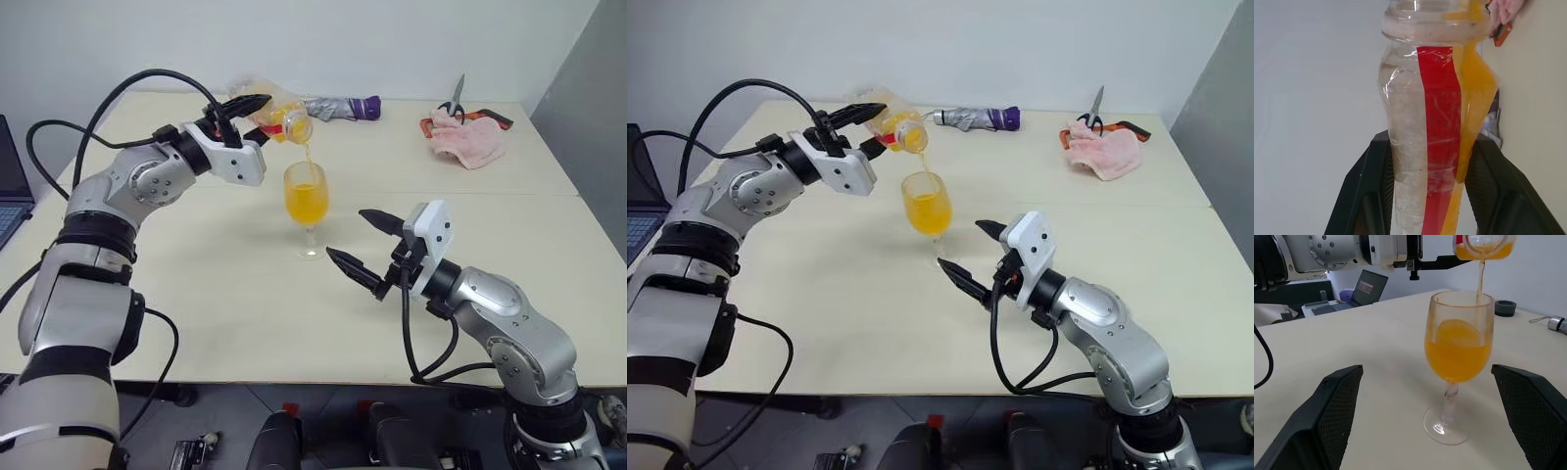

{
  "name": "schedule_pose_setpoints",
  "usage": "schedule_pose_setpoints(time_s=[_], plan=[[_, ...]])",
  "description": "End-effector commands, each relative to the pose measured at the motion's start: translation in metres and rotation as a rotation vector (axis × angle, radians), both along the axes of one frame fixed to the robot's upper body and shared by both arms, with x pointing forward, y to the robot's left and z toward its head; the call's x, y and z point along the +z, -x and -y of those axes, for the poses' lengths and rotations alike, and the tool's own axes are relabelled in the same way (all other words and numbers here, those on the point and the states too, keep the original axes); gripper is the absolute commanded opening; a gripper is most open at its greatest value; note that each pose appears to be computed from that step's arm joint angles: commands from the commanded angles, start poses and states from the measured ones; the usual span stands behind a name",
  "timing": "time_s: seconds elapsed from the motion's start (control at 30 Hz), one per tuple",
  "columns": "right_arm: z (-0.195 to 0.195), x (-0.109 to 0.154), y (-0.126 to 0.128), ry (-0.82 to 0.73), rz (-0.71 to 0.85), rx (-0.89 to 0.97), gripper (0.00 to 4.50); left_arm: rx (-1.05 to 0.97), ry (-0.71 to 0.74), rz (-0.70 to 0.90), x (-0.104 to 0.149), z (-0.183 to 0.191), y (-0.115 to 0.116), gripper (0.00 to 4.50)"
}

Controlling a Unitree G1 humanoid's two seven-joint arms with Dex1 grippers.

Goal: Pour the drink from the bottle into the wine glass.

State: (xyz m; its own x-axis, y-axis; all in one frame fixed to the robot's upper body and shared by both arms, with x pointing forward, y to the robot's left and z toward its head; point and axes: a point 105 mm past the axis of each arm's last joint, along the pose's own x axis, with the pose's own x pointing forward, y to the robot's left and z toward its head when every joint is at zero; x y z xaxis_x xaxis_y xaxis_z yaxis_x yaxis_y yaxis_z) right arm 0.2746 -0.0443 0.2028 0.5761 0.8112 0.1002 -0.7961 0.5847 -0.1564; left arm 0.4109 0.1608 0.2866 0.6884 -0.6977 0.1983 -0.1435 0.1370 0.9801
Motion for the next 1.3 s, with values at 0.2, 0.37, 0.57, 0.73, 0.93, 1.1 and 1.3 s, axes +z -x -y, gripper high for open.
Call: schedule_pose_setpoints(time_s=[0.2, 0.37, 0.57, 0.73, 0.93, 1.1, 1.3], plan=[[-0.004, 0.01, 0.007, -0.014, 0.046, 0.036, 4.5, -0.079, 0.196, -0.03, 0.018, 0.002, 0.012, 1.67], [-0.007, 0.01, 0.009, -0.017, 0.045, 0.063, 4.5, -0.108, 0.292, -0.12, 0.014, 0.001, 0.015, 1.67], [-0.007, 0.004, 0.016, 0.015, 0.013, 0.149, 4.5, -0.063, 0.558, -0.242, 0.015, -0.021, 0.018, 1.66], [-0.01, 0.002, 0.02, 0.081, 0.0, 0.232, 4.5, 0.112, 0.849, -0.351, -0.003, -0.073, 0.024, 1.66], [-0.021, 0.004, 0.011, 0.131, -0.006, 0.26, 4.5, 0.206, 1.122, -0.523, -0.046, -0.115, 0.037, 1.66], [-0.025, 0.011, 0.003, 0.113, 0.013, 0.251, 4.5, 0.196, 1.242, -0.605, -0.065, -0.13, 0.044, 1.66], [-0.029, 0.015, 0.006, 0.111, 0.026, 0.271, 4.5, 0.222, 1.317, -0.641, -0.081, -0.146, 0.045, 1.66]])
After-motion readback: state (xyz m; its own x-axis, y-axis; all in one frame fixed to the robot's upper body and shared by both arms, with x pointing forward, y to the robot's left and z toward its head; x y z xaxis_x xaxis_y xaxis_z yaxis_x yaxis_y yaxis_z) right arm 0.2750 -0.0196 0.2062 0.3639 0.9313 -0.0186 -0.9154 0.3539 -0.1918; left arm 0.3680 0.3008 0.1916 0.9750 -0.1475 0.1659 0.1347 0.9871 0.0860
